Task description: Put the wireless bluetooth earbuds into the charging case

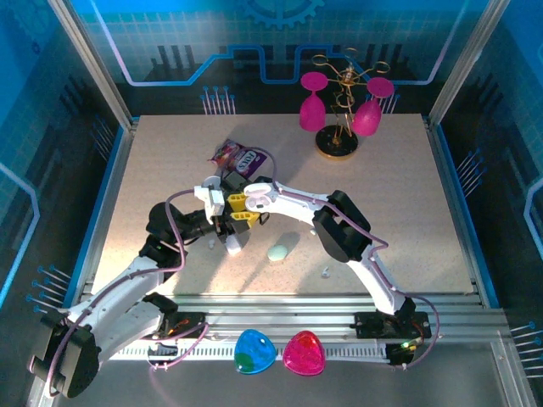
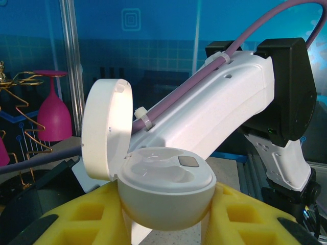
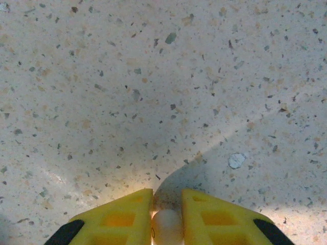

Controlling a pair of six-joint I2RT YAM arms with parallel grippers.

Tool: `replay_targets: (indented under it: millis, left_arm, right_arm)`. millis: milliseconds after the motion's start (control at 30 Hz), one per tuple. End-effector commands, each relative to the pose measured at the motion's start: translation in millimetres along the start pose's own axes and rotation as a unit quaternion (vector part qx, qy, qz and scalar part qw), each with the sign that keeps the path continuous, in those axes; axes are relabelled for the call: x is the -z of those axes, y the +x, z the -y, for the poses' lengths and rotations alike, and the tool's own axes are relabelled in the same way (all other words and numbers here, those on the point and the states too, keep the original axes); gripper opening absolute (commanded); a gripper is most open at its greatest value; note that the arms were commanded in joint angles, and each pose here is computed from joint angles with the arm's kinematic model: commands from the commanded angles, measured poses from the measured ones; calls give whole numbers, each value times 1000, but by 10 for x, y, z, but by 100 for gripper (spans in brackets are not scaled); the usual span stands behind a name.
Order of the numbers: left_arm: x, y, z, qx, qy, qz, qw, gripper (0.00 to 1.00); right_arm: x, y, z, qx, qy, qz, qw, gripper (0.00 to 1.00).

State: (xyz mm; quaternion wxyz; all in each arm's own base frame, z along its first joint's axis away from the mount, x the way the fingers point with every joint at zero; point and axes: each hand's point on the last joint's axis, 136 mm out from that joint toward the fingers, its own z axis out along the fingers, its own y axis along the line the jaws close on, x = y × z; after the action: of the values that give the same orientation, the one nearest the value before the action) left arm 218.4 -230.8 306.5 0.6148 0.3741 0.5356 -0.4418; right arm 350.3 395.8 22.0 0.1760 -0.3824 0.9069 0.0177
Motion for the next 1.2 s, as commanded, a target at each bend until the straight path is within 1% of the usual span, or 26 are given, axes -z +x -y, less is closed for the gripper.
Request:
replay_targets:
  millis: [0,133,167,267,367,500,633,700,767,900,1033,1067,1167]
  left_arm:
    - [30,-81,-6,-12,-7,12,1000,24]
    - [29,-70,-13,-10,-9,11,1000,24]
    - [27,-69,-17,-10,-10,11,1000,24]
    - [27,-70,-15,-8,-9,12,1000,24]
    - [24,-93,-12,-9,-8,15,1000,24]
    - [13,-100,-10,-7,-4,18,1000,24]
    - [1,-96,-28,-6,-4,20,1000,24]
    - [-9,-94,-34,-5,-3,20,1000,24]
    - [-19,-90,-46,-5,-3,19,1000,24]
    - [-38,-86,-63,-5,-3,19,1000,24]
    - [-52,-94,-78,-6,-1,22,1000,24]
    - [-58,-91,-84,-5,-1,21,1000,24]
    - [-71,-82,-88,-4,1,20,1000,24]
  right_arm:
    - [-77,74,-24,8,9,-19,1000,18]
    - [-18,59,-5,-6,-3,-11,1000,16]
    - [113,2,35,-13,-4,4,1000,16]
    - [238,8,100,-29,-10,20,999,16]
    - [391,24,188,-60,-36,43,997,16]
    - [572,102,338,-114,-79,76,987,15]
    - [710,262,521,-173,-123,97,972,15]
    - [797,347,597,-205,-155,109,960,15]
    - [884,457,656,-242,-197,125,942,14]
    - [1056,635,748,-317,-287,153,891,11]
    - [1208,761,770,-351,-352,169,851,12]
    - [1195,850,746,-363,-365,165,842,12]
    - [1255,923,759,-387,-393,173,816,12]
